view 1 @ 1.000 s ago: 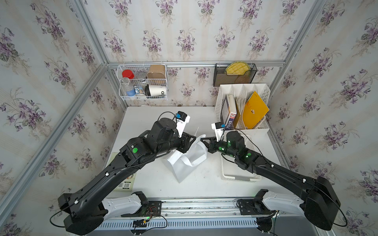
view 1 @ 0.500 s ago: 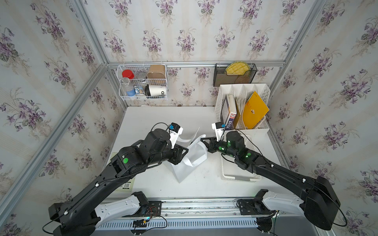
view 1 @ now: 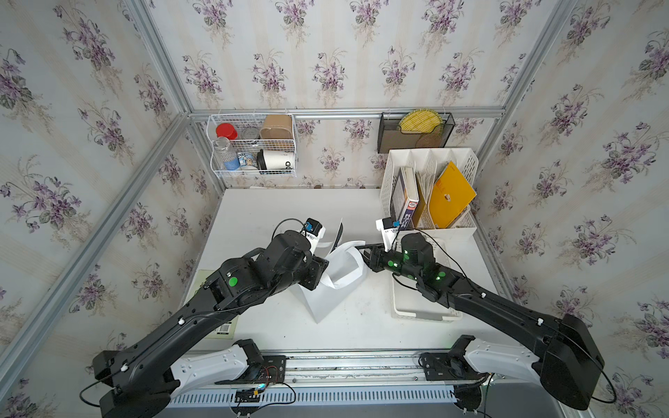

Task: Place the ice pack in the delivery bag
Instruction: Seal the delivery bag at the center of the board.

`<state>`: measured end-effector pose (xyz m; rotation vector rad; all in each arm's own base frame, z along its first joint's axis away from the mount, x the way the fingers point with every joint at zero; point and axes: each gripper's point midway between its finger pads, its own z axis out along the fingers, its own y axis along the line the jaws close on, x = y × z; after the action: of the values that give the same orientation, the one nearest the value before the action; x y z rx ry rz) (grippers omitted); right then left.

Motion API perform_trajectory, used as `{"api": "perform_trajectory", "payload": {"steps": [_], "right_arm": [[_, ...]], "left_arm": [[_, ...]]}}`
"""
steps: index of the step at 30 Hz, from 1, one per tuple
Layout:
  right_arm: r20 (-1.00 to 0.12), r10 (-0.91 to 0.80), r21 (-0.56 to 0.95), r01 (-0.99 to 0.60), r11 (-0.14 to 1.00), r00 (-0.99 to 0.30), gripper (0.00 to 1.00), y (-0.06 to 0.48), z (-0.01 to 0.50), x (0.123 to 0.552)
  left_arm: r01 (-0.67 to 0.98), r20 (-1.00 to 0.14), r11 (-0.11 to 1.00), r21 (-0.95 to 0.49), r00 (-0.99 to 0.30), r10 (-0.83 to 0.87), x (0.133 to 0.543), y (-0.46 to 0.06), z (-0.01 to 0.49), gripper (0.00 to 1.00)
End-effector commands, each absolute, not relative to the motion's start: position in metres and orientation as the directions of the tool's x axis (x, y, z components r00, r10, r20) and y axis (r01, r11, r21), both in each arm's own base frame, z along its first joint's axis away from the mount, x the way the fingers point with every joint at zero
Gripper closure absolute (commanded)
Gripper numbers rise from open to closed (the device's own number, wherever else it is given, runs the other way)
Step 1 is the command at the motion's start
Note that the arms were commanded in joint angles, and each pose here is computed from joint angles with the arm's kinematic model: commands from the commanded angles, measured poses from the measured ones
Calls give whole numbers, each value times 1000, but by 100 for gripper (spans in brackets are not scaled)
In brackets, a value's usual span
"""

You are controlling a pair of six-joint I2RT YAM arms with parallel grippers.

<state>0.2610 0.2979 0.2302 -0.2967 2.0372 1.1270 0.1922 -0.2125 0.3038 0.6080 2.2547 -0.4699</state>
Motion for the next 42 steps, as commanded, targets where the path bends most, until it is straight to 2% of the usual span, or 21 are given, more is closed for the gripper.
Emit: {"api": "perform_trajectory", "payload": {"steps": [1,6,13,19,25,28,32,36,42], "right_arm": [[-725,158,618,-533,577,-670,65,297,234,258],[-759,153,571,-533,625,-633,47,281,253,254],[-791,159,500,-475,724,-591,42,247,286,240],[-818,54,452,-582,676,-573,44,287,307,202],[-815,-6,448,-637,628,-579,46,328,296,181],[-806,-16,452,-633,628,-592,50,340,281,182],[-804,0,454,-614,646,-595,55,345,264,189],[-809,42,456,-579,676,-587,60,342,256,199],[-798,96,488,-545,682,-594,62,338,250,207]], "left_arm": [[543,-770,836,-74,-564,298,200,-204,311,50],[579,-746,812,-71,-572,342,199,-213,304,49],[613,-746,784,-97,-566,350,199,-227,304,46],[628,-740,771,-105,-567,362,200,-235,300,46],[582,-741,810,-68,-573,349,210,-228,299,46],[544,-752,836,-75,-581,310,216,-226,302,46],[536,-774,828,-165,-590,228,219,-233,309,46],[506,-765,814,-285,-632,125,225,-240,312,52],[471,-695,738,-483,-719,4,235,-249,308,58]]}}
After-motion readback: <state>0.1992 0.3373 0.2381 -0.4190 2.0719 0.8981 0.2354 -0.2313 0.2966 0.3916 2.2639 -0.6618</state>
